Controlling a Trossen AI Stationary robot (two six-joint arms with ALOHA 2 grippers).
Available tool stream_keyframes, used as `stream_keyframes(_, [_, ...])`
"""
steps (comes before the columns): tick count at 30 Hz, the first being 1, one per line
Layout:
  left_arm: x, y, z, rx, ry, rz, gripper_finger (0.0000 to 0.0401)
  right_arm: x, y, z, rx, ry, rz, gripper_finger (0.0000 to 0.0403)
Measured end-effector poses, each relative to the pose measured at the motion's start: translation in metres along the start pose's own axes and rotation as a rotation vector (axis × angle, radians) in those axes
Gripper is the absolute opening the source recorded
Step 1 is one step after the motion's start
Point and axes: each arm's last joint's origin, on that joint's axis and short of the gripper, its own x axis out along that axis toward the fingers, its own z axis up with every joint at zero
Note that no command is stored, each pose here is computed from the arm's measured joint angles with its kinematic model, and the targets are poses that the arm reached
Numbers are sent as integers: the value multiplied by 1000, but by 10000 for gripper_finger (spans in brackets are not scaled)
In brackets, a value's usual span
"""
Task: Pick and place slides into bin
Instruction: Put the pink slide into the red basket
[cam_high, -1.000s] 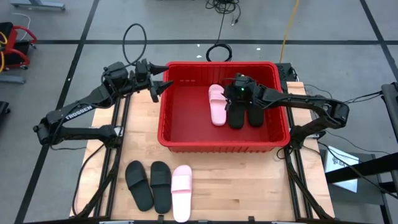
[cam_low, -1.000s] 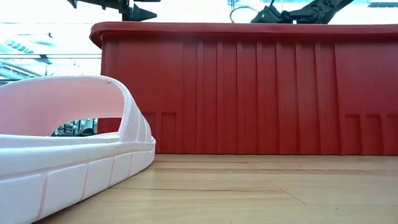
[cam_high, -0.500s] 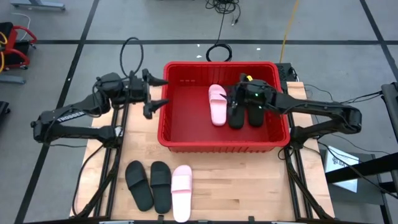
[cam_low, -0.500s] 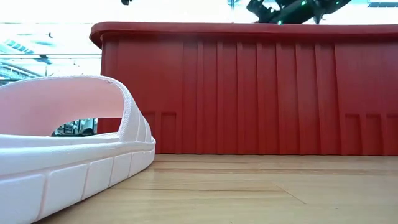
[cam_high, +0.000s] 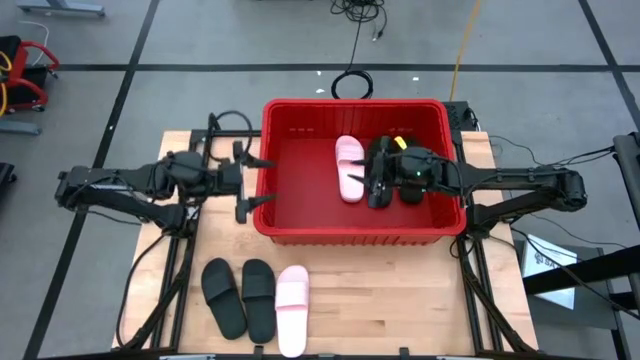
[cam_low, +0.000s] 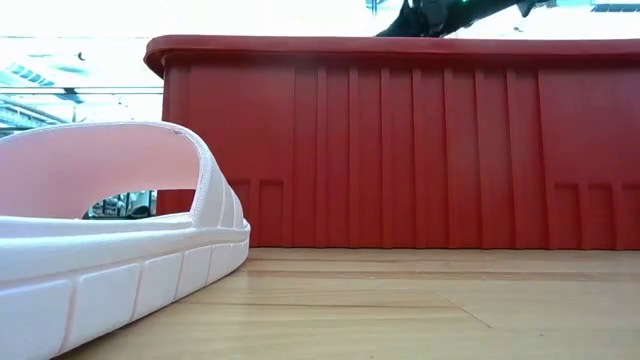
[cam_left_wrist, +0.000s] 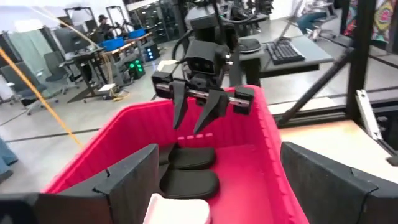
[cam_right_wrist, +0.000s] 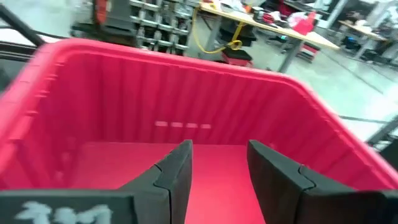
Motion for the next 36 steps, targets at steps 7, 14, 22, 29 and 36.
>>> stream_keyframes(7, [-3, -34, 1, 22, 21, -83, 340, -5, 26, 6, 62, -26, 99, 140])
stream_keyframes(14, [7, -73, -8, 89, 99, -120, 340, -12, 49, 13, 102, -65, 184, 140])
stream_keyframes(22, [22, -116, -22, 101, 165, -101, 340, -22, 74, 18, 163, -79, 289, 141])
stream_keyframes(29, [17, -150, -18, 87, 76, -127, 340, -31, 92, 20, 158, -87, 364, 141])
stream_keyframes(36, [5, -179, -21, 67, 63, -44, 340, -37, 102, 21, 145, -93, 405, 141])
